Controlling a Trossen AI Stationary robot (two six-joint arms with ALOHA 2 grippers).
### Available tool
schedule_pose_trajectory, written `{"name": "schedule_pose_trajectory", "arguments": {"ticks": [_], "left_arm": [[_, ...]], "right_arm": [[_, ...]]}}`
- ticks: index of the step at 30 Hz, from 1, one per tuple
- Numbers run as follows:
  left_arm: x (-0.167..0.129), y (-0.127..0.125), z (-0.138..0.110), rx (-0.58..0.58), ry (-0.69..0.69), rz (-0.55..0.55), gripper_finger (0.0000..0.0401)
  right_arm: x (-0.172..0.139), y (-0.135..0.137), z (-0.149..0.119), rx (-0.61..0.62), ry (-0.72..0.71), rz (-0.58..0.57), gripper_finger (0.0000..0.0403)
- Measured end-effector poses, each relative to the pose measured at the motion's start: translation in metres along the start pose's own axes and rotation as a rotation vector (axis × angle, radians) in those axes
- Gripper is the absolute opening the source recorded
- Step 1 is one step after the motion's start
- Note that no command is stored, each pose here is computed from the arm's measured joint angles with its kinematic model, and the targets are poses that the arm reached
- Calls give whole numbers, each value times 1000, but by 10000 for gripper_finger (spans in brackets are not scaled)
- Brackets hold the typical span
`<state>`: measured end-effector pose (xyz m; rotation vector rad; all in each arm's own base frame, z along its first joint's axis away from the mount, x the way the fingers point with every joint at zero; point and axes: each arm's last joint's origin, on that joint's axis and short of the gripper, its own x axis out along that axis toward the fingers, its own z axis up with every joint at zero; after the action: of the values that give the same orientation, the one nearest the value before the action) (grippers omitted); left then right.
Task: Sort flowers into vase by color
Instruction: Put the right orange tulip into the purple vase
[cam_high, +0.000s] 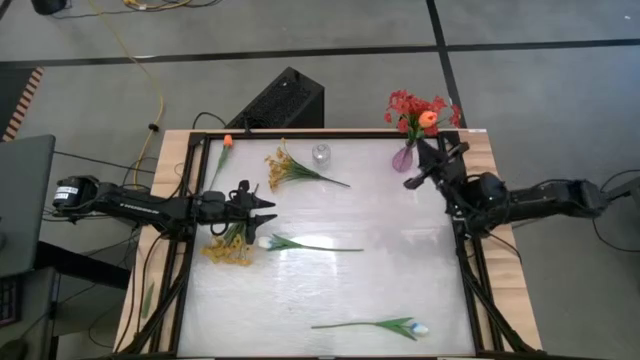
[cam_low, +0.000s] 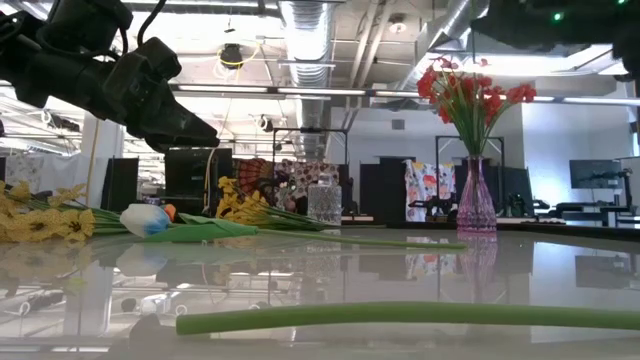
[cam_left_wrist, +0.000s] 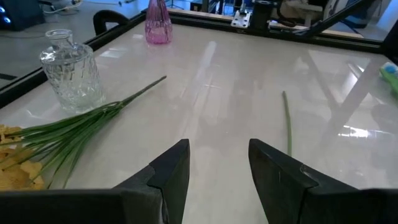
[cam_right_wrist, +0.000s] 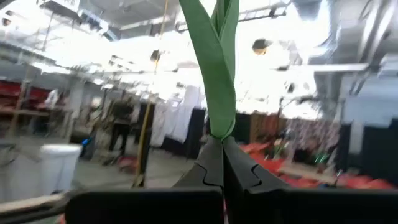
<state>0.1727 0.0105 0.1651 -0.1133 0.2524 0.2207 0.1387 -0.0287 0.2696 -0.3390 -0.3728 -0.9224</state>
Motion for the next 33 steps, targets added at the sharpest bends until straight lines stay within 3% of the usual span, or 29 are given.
{"name": "schedule_pose_trajectory", "arguments": {"ticks": [13, 33], "left_arm": [[0, 1, 0, -13, -3, 18, 154], [0, 2, -1, -16, 10, 51, 154]], "right_arm": [[22, -31, -19, -127, -53, -137, 16], [38, -28, -48, -210, 30, -168, 16]]}}
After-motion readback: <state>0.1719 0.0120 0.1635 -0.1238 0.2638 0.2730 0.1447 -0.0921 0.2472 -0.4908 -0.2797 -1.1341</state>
